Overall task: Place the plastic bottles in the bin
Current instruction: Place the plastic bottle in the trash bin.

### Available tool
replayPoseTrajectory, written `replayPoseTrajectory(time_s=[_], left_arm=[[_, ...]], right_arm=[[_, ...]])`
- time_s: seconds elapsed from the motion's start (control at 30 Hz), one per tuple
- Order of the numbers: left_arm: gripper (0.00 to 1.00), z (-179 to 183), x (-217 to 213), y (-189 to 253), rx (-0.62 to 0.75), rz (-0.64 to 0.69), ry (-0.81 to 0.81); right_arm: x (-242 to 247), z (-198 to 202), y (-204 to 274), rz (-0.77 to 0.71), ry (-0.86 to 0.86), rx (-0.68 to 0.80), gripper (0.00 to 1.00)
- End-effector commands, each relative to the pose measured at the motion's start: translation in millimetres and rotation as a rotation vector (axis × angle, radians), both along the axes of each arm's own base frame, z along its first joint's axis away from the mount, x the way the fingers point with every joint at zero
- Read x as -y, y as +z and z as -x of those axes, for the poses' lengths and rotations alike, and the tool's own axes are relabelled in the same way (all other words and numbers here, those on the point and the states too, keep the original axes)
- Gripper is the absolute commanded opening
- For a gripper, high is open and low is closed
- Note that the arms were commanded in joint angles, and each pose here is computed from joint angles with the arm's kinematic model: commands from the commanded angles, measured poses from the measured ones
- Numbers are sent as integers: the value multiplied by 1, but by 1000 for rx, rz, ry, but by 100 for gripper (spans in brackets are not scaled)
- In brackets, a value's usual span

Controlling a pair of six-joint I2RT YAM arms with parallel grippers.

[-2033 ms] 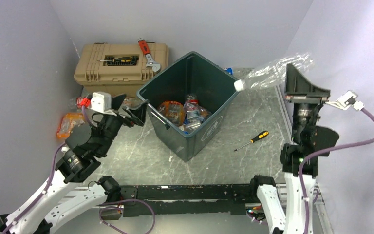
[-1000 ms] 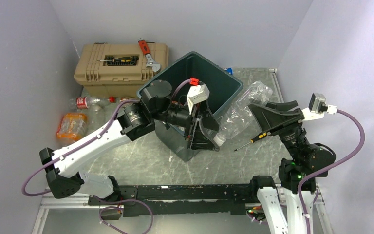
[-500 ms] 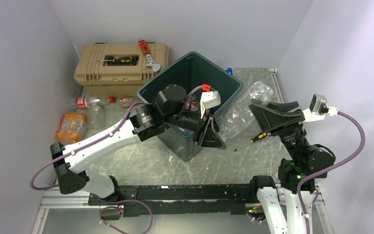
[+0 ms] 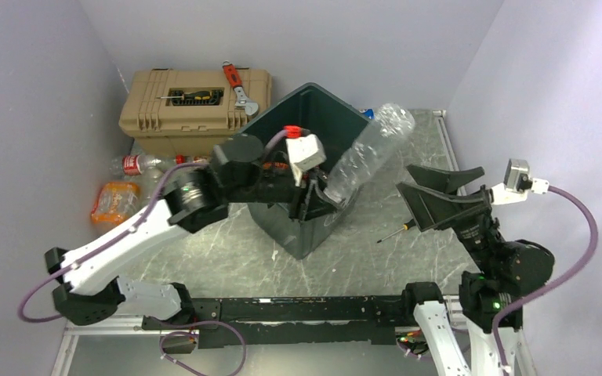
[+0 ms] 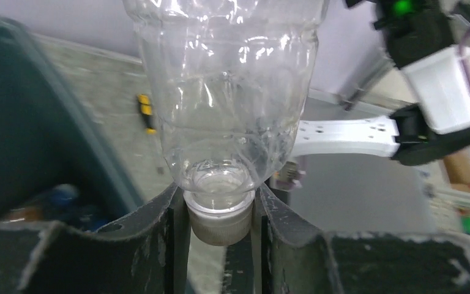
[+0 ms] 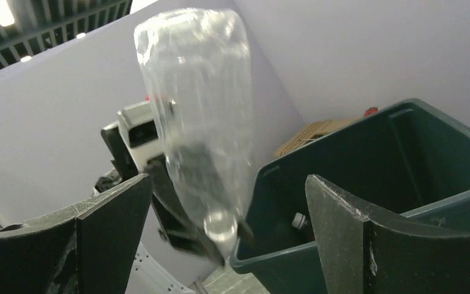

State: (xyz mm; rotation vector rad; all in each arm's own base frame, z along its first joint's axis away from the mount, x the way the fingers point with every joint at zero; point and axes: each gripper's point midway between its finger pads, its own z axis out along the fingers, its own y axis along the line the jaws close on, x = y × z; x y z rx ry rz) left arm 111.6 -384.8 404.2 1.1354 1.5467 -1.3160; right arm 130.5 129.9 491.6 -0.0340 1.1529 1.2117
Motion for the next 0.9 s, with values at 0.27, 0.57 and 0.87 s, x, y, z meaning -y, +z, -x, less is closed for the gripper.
replayPoseTrajectory(time_s=[0.27, 0.57, 0.87], left_arm=[[0, -31, -118, 55, 1026, -118, 146], [0, 27, -90, 13, 1442, -11, -336], [0, -2, -33, 2, 2043, -207, -318]], right_arm=[[-10, 66, 2, 228, 58, -14, 100], [-23, 91, -21, 293, 228, -164, 100], [-32, 92, -38, 267, 338, -320, 100]])
